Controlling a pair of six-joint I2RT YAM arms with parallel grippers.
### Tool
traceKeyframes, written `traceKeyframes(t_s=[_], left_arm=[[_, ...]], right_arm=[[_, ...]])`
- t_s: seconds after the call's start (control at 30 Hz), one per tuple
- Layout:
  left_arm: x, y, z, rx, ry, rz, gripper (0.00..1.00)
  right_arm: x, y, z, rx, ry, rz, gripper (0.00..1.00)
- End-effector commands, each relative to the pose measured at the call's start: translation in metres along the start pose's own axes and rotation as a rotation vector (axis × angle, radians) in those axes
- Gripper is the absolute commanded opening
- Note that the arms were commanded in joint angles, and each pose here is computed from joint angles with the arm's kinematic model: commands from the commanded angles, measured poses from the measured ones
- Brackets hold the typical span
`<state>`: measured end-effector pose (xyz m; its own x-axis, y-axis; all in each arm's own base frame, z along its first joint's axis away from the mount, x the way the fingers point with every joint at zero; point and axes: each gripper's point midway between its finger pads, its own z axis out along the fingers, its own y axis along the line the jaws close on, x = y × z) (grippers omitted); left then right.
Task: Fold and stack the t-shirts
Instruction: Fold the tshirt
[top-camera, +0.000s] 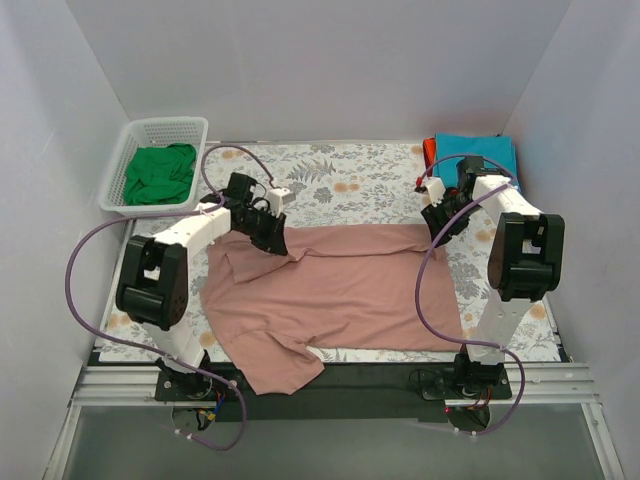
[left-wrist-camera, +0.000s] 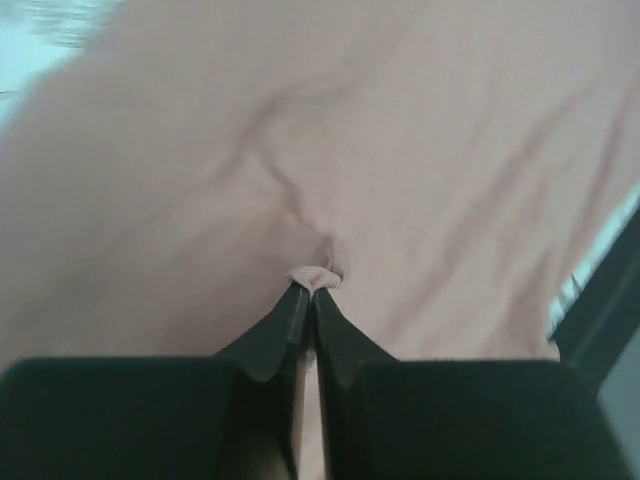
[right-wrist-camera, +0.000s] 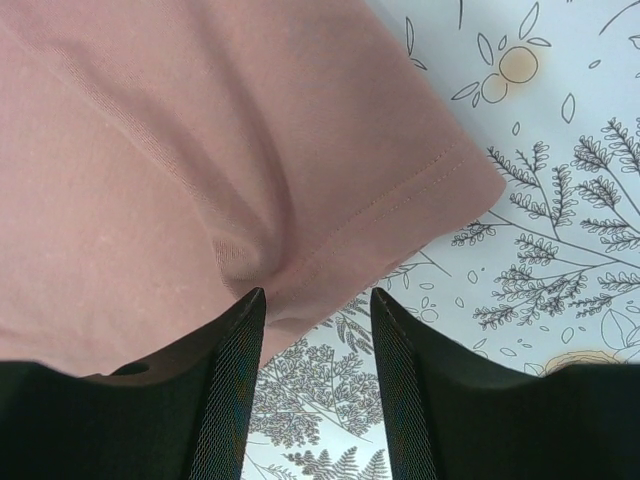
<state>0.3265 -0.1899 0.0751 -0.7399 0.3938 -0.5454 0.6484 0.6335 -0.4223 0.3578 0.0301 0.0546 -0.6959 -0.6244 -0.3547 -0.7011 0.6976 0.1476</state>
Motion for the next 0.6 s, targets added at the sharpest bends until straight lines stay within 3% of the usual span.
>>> traceKeyframes(t_s=[0.0, 0.1, 0.13, 0.17, 0.37, 0.57], left_arm=[[0.035, -0.074, -0.016, 0.175, 0.1, 0.127, 0.11], [0.055, -0.096, -0.025, 0.197, 0.135, 0.169, 0.31], [0.057, -0.097, -0.029, 0.194, 0.137, 0.169, 0.42], [0.062, -0.094, -0.031, 0.165, 0.151, 0.167, 0.45], [0.046, -0.071, -0.064, -0.013, 0.03, 0.163, 0.5], [0.062, 0.001, -0.091, -0.175, 0.042, 0.043, 0.51]], right_arm=[[-0.003, 0.002, -0.016, 0.015, -0.006, -0.045, 0.53], [-0.002, 0.004, -0.015, 0.007, -0.001, -0.049, 0.53], [-0.002, 0.005, -0.016, 0.003, 0.001, -0.05, 0.53], [-0.001, 0.006, -0.016, 0.0, 0.005, -0.053, 0.53], [0.004, 0.014, -0.016, 0.027, 0.05, -0.146, 0.53], [0.002, 0.012, -0.011, 0.092, 0.095, -0.232, 0.51]])
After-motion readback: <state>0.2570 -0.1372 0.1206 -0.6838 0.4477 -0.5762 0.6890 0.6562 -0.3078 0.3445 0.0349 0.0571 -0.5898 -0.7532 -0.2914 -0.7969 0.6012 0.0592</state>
